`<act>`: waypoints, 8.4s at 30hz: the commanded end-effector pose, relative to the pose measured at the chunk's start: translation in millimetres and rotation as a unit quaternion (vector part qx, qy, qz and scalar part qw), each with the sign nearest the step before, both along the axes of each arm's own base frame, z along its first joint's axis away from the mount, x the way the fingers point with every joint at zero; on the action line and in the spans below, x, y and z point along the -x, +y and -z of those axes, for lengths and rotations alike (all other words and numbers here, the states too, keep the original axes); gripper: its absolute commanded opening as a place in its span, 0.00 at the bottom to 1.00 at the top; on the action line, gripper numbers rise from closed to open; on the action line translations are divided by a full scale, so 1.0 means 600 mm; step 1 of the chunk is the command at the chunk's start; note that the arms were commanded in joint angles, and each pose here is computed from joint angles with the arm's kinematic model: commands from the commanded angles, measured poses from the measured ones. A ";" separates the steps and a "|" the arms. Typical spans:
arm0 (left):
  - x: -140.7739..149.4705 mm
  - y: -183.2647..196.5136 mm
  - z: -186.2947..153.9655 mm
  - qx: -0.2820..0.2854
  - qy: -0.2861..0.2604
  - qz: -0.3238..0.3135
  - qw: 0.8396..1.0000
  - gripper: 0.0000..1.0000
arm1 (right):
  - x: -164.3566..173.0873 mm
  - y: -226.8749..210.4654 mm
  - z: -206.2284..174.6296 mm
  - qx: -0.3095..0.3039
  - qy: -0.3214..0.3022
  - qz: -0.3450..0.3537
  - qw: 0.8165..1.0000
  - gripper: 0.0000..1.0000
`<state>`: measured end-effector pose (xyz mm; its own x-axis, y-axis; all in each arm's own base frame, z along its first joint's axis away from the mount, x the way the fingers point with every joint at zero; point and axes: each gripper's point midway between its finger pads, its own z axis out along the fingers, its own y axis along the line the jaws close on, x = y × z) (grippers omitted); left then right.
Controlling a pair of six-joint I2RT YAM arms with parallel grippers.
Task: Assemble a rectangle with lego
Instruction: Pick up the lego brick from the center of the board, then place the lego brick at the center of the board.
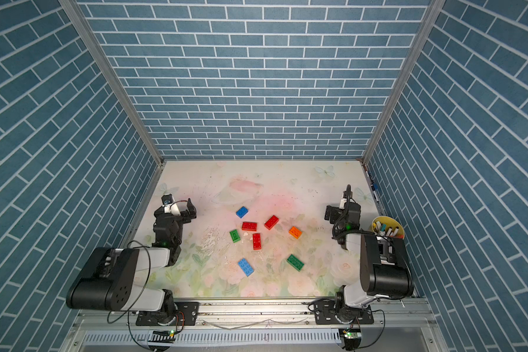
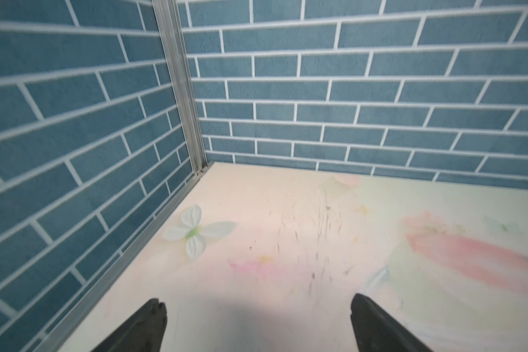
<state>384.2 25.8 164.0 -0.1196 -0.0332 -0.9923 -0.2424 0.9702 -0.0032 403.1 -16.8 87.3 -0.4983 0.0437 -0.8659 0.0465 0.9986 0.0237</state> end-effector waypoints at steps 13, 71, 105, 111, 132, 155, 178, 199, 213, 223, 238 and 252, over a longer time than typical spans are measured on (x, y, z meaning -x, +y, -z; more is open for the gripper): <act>0.032 -0.063 -0.166 0.288 -0.003 0.038 0.957 1.00 | -0.005 0.080 -0.117 -0.289 0.122 0.024 0.949 0.99; 0.074 -0.637 0.230 -0.208 0.412 0.424 0.780 0.50 | 0.135 0.166 -0.091 -0.066 0.299 -0.023 0.952 0.79; 0.180 -0.566 -0.246 0.172 0.135 0.655 0.724 0.00 | 0.193 0.448 -0.434 -0.335 0.027 -0.490 0.805 0.68; 0.204 -0.564 -0.291 0.203 0.095 0.681 0.697 0.00 | 0.206 0.486 -0.429 -0.331 0.037 -0.510 0.793 0.69; 0.212 -0.570 -0.306 0.253 0.076 0.694 0.669 0.00 | 0.211 0.518 -0.449 -0.343 0.016 -0.524 0.779 0.56; 0.217 -0.584 -0.310 0.273 0.070 0.708 0.648 0.00 | 0.197 0.525 -0.449 -0.355 0.012 -0.510 0.783 0.52; 0.208 -0.596 -0.298 0.276 0.078 0.702 0.651 0.00 | 0.194 0.524 -0.444 -0.353 0.015 -0.502 0.790 0.30; 0.115 -0.422 -0.240 0.118 0.087 0.418 0.896 1.00 | 0.144 0.421 -0.325 -0.186 0.153 -0.298 0.924 0.24; 0.121 -0.380 -0.138 -0.043 0.128 0.333 0.933 1.00 | 0.125 0.387 -0.096 0.013 0.406 -0.174 0.897 0.23; 0.128 -0.397 -0.108 -0.048 0.144 0.353 0.923 1.00 | 0.105 0.419 -0.009 0.049 0.453 -0.164 0.875 0.23; 0.131 -0.401 -0.099 -0.042 0.152 0.357 0.921 1.00 | 0.078 0.420 0.058 0.076 0.462 -0.135 0.874 0.26; 0.134 -0.408 -0.092 -0.042 0.158 0.366 0.916 1.00 | 0.074 0.428 0.058 0.066 0.458 -0.139 0.876 0.39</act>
